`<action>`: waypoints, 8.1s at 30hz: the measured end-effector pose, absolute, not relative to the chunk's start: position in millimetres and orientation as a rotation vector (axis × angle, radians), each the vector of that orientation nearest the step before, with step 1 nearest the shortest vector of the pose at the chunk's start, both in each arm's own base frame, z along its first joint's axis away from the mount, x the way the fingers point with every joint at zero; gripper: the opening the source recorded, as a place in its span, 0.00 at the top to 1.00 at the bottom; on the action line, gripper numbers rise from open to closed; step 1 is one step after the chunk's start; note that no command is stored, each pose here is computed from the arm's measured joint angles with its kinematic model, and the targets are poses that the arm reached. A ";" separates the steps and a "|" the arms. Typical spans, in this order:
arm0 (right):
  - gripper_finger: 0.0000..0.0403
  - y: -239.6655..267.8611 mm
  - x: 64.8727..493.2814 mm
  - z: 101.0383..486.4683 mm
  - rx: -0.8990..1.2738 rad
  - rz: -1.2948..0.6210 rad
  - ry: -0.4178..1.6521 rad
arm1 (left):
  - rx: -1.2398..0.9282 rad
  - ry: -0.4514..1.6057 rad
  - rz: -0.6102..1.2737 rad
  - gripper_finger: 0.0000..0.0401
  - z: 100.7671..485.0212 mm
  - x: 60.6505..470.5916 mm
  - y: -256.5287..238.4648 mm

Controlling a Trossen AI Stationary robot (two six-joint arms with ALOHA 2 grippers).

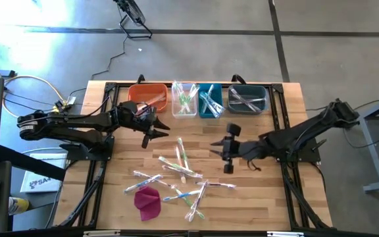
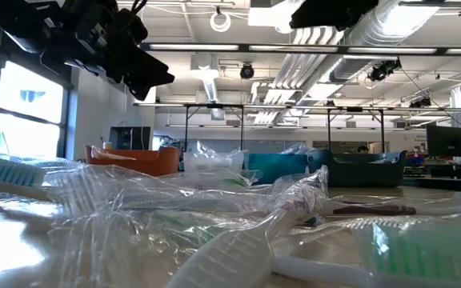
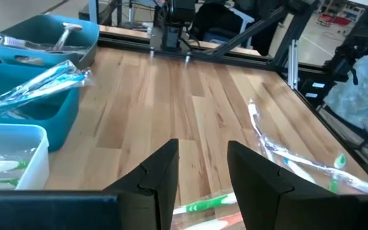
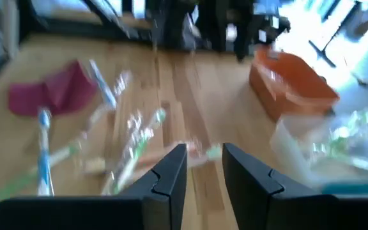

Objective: Pick & Place Toothbrushes
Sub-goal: Put the purple toothbrush into the green bin

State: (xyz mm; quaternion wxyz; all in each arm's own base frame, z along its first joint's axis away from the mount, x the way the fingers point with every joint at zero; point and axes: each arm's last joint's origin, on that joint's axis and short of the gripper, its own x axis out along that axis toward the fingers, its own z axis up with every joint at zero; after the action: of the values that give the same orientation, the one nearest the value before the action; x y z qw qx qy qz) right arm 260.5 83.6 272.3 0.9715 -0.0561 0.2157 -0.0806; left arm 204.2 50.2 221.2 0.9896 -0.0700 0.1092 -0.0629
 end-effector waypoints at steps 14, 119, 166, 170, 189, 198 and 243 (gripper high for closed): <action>0.77 123.3 269.3 222.5 0.132 -0.165 0.811 | -0.157 0.262 -0.123 0.67 217.0 203.1 50.2; 0.62 160.2 279.1 139.7 0.198 -0.119 1.057 | -0.153 0.366 -0.041 0.67 206.7 200.1 51.7; 1.00 154.1 266.6 175.0 0.305 -0.124 1.072 | -0.163 0.393 -0.041 0.67 204.2 199.0 51.4; 1.00 149.8 256.5 199.1 0.284 -0.172 1.024 | -0.163 0.396 -0.041 0.67 203.9 198.9 51.3; 1.00 90.8 219.3 269.4 0.057 -0.596 0.770 | -0.163 0.399 -0.037 0.67 203.8 198.9 51.4; 0.99 36.5 219.1 269.0 -0.096 -0.735 0.955 | -0.144 0.377 0.004 0.67 205.8 199.8 52.9; 0.99 -158.8 203.0 252.5 -0.028 -0.507 1.724 | -0.128 0.395 0.090 0.67 204.3 199.1 55.3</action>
State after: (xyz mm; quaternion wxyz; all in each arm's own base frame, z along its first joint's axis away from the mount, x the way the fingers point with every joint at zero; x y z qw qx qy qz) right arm 203.0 -158.8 252.5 0.6226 -0.0123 0.7506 -0.2209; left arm 199.1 55.3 204.3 0.9775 -0.0635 0.1961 0.0445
